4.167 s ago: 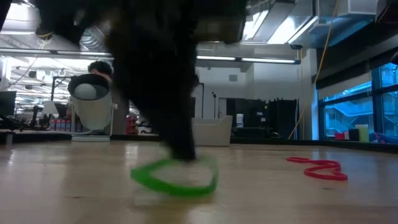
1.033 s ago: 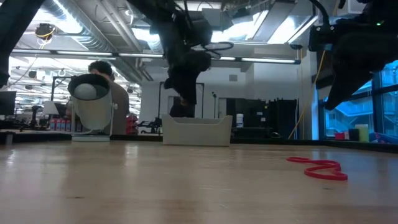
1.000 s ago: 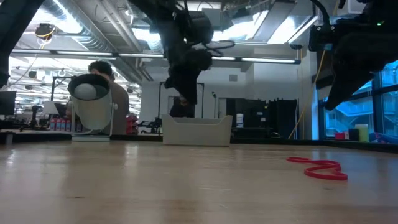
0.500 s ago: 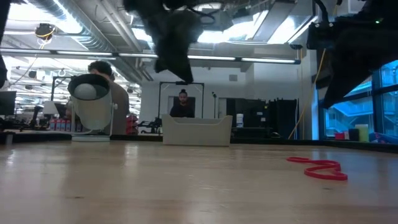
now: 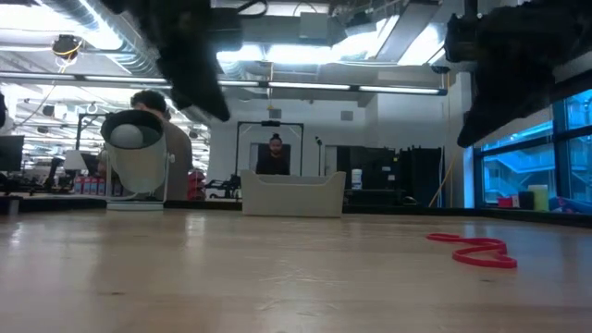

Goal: Pick and place rubber bands into bin
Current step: Put the red rubber band into the white bin

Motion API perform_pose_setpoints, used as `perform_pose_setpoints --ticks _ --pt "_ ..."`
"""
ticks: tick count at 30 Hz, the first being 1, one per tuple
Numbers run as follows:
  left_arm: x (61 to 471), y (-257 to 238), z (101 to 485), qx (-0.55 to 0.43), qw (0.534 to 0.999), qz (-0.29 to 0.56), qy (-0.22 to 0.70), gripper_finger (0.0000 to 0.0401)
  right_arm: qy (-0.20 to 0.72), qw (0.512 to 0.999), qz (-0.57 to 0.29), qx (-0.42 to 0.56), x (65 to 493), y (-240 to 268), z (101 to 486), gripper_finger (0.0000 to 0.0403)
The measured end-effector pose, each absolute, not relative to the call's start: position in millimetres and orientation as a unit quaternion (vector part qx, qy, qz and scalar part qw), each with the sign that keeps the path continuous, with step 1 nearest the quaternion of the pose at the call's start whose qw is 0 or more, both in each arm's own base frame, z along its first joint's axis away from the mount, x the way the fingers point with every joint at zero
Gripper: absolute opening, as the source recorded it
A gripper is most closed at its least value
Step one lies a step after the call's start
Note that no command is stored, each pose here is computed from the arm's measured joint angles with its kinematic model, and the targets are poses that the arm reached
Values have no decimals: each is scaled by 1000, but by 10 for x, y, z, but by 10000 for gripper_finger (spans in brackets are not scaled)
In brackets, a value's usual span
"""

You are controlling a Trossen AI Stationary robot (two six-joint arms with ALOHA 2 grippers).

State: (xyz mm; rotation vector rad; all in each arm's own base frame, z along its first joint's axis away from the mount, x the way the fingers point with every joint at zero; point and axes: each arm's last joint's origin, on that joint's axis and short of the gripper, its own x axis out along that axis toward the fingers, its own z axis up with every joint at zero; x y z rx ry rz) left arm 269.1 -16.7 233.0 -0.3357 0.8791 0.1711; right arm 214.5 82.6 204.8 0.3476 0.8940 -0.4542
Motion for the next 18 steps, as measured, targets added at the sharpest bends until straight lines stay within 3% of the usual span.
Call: perform_pose_setpoints --ticks 11,18 --pt "2180 -285 2232 -159 897 51 409 1 454 818 -281 214 2528 1006 2310 1" --pt "1919 -265 2250 -162 910 39 380 1 508 763 -310 251 2902 1286 2192 0"
